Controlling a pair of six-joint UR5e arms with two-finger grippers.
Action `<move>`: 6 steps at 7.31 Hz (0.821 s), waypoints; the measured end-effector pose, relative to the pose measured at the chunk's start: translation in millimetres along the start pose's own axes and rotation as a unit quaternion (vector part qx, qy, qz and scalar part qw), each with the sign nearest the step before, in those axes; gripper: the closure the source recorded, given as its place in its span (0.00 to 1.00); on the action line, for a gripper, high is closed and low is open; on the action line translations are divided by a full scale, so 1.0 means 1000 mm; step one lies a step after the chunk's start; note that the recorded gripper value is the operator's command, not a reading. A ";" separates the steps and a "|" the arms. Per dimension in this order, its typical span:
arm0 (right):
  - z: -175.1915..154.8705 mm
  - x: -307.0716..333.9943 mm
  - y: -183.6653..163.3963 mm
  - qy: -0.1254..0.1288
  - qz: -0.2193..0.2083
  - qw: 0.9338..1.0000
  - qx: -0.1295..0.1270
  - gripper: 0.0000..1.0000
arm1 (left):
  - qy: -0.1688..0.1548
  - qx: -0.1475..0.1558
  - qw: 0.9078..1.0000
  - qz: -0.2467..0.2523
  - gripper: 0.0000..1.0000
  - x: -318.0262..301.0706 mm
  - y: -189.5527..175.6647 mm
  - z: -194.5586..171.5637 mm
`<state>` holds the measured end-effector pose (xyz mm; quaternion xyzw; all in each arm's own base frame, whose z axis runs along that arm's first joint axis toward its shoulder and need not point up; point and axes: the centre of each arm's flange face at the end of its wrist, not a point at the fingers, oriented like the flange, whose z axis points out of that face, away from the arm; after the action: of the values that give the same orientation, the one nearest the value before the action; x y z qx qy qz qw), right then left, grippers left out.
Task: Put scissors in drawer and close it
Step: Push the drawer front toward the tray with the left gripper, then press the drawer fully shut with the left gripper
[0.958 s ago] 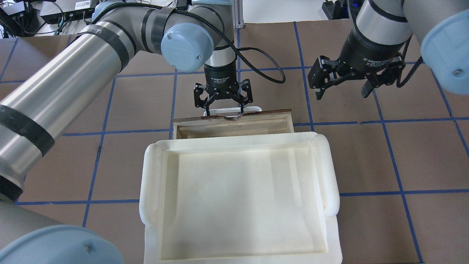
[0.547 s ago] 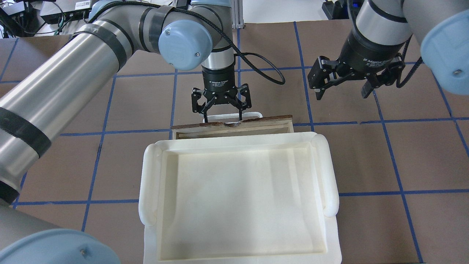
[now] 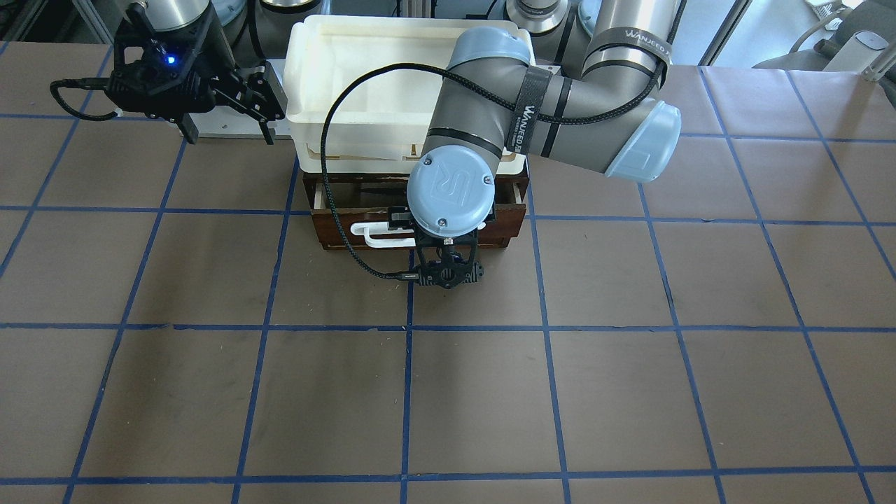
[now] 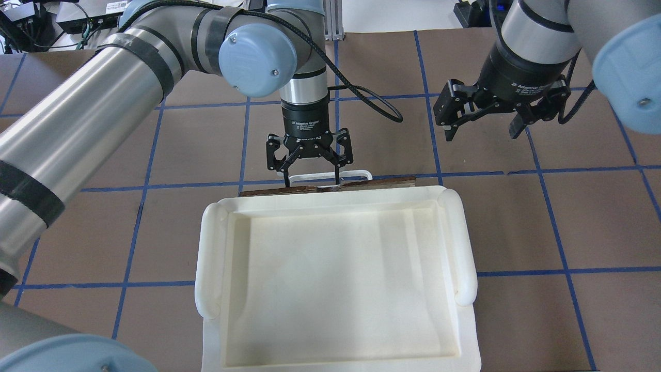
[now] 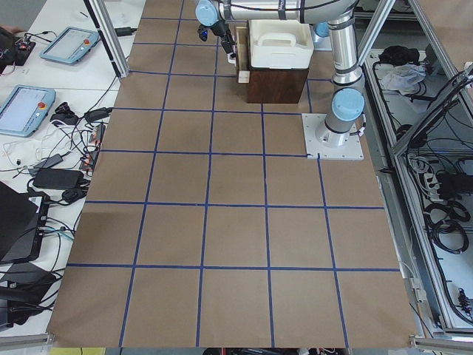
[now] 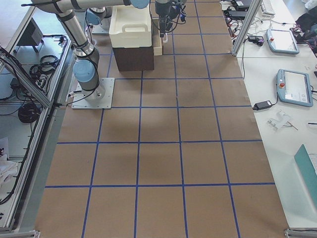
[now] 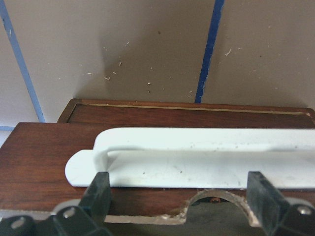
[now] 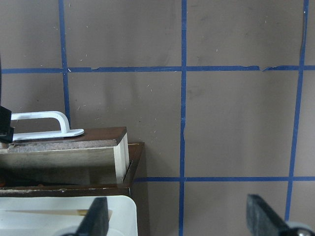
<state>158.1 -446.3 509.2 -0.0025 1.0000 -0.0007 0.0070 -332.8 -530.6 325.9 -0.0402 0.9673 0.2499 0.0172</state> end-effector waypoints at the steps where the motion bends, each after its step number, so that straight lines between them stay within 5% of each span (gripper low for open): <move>1: 0.000 0.000 0.000 0.000 0.000 1.000 0.000 0.00 | -0.004 -0.011 1.000 -0.001 0.00 -0.001 0.003 0.007; 6: 0.000 0.000 0.000 0.000 0.000 1.000 0.000 0.00 | -0.008 -0.065 0.998 -0.008 0.00 -0.005 0.020 0.022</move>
<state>158.3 -446.2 509.2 -0.0028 1.0000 -0.0007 0.0070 -329.5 -502.4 315.9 -0.0471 0.9485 0.3123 0.0243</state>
